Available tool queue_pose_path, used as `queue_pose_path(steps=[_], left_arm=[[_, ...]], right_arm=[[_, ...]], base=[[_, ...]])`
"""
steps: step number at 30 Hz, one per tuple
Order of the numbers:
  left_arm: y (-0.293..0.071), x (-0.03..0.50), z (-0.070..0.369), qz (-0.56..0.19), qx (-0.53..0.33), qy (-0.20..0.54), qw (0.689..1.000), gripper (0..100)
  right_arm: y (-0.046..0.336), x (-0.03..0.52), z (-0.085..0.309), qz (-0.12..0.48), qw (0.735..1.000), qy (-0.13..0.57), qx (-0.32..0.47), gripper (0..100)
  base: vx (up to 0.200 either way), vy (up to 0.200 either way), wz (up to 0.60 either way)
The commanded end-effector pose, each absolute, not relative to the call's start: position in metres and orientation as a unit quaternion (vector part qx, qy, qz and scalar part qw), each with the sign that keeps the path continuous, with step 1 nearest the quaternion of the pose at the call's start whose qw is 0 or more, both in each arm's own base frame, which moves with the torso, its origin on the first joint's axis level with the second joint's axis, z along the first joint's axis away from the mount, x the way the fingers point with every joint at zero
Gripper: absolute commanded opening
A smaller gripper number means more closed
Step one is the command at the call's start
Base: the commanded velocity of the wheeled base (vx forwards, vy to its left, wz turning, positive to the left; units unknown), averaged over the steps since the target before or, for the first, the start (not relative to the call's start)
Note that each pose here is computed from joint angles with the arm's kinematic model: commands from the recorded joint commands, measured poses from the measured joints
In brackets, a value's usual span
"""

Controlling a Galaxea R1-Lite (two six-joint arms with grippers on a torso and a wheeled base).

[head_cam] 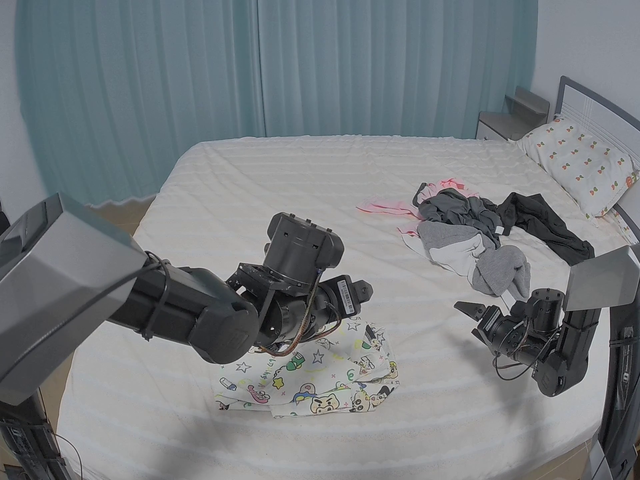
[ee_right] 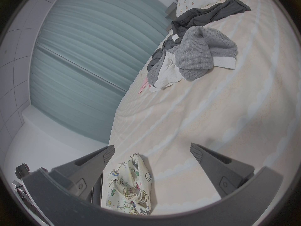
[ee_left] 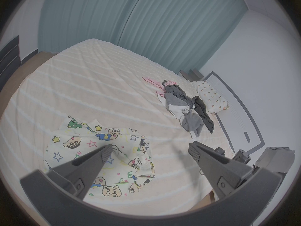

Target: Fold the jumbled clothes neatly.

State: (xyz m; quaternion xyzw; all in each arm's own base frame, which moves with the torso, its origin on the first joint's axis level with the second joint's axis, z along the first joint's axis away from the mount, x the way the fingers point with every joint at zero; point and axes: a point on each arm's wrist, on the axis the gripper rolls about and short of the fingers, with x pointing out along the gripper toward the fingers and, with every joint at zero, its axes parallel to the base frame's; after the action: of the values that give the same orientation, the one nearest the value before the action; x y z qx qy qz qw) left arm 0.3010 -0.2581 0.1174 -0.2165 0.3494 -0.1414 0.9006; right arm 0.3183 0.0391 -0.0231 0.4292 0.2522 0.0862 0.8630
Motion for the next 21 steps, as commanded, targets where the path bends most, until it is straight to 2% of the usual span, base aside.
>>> queue_pose_path(steps=[1,7,8,14,19,21], left_arm=[[-0.231,0.294,0.143,-0.128,-0.247,0.331,0.902,100],[-0.174,0.264,0.149,-0.084,-0.276,0.338,0.896,100],[-0.171,0.259,0.148,-0.081,-0.283,0.342,0.892,100],[-0.157,0.237,0.126,-0.091,-0.347,0.364,0.860,100],[-0.153,0.232,0.115,-0.104,-0.382,0.365,0.843,100],[-0.141,0.234,0.113,-0.106,-0.408,0.347,0.838,100]], right_arm=[[0.041,0.318,-0.023,0.091,0.864,0.251,0.428,100],[0.052,0.314,-0.024,0.101,0.863,0.260,0.422,100],[0.053,0.313,-0.025,0.102,0.862,0.264,0.421,100],[0.060,0.308,-0.026,0.108,0.862,0.274,0.413,100],[0.061,0.308,-0.027,0.108,0.862,0.275,0.411,100],[0.064,0.306,-0.028,0.110,0.862,0.280,0.407,100]], base=[[0.000,0.000,0.00],[0.000,0.000,0.00],[0.000,0.000,0.00],[-0.200,0.000,0.00],[0.000,0.000,0.00],[0.000,0.000,0.00]])
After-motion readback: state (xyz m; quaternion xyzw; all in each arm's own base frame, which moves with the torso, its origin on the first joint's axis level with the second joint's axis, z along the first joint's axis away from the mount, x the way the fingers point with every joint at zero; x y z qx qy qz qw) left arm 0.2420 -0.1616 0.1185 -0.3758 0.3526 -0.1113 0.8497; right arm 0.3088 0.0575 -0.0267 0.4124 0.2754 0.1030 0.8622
